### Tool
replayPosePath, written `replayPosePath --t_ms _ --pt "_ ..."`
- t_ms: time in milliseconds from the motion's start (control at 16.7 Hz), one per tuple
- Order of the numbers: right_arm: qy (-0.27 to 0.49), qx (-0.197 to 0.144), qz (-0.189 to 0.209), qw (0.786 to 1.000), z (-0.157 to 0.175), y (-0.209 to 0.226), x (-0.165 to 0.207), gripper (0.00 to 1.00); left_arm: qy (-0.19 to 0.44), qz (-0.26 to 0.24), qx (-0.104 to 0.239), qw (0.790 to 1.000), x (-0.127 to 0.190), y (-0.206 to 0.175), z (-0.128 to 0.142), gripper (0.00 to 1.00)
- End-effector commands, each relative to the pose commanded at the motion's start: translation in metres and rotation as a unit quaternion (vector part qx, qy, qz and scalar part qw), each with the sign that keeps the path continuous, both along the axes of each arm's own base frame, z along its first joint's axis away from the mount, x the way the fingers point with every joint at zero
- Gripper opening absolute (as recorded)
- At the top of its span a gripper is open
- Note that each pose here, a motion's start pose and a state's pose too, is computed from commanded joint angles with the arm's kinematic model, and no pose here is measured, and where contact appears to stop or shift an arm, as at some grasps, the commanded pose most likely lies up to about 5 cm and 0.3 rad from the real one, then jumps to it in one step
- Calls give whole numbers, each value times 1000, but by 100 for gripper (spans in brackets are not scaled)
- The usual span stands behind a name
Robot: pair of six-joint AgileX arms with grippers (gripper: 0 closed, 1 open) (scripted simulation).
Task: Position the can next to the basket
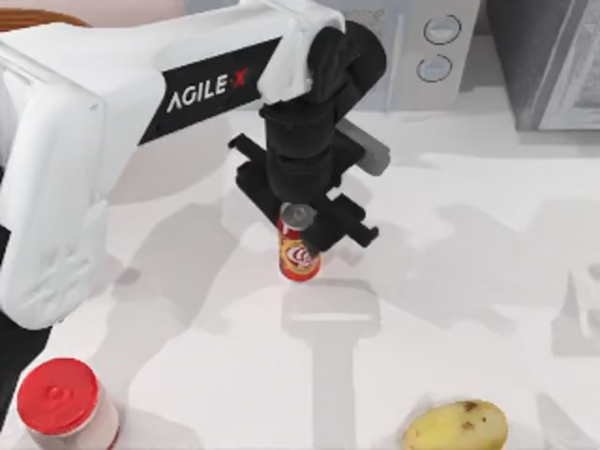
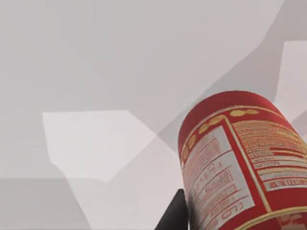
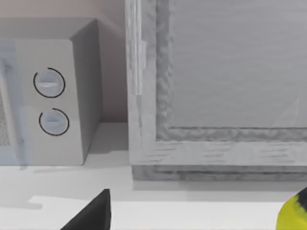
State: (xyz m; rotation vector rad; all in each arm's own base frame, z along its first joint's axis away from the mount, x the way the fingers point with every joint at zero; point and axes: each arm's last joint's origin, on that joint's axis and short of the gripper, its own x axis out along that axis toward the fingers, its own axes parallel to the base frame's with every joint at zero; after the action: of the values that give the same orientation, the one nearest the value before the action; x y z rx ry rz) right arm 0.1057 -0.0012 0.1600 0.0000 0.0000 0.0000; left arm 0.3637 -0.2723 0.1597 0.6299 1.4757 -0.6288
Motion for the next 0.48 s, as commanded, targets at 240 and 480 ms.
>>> replayPosePath --t_ms 240,480 --pt "0 0 0 1000 0 0 0 100 -4 0 -2 1000 1 4 5 0" --pt "0 0 0 1000 0 0 0 100 -66 21 -14 997 18 60 61 0"
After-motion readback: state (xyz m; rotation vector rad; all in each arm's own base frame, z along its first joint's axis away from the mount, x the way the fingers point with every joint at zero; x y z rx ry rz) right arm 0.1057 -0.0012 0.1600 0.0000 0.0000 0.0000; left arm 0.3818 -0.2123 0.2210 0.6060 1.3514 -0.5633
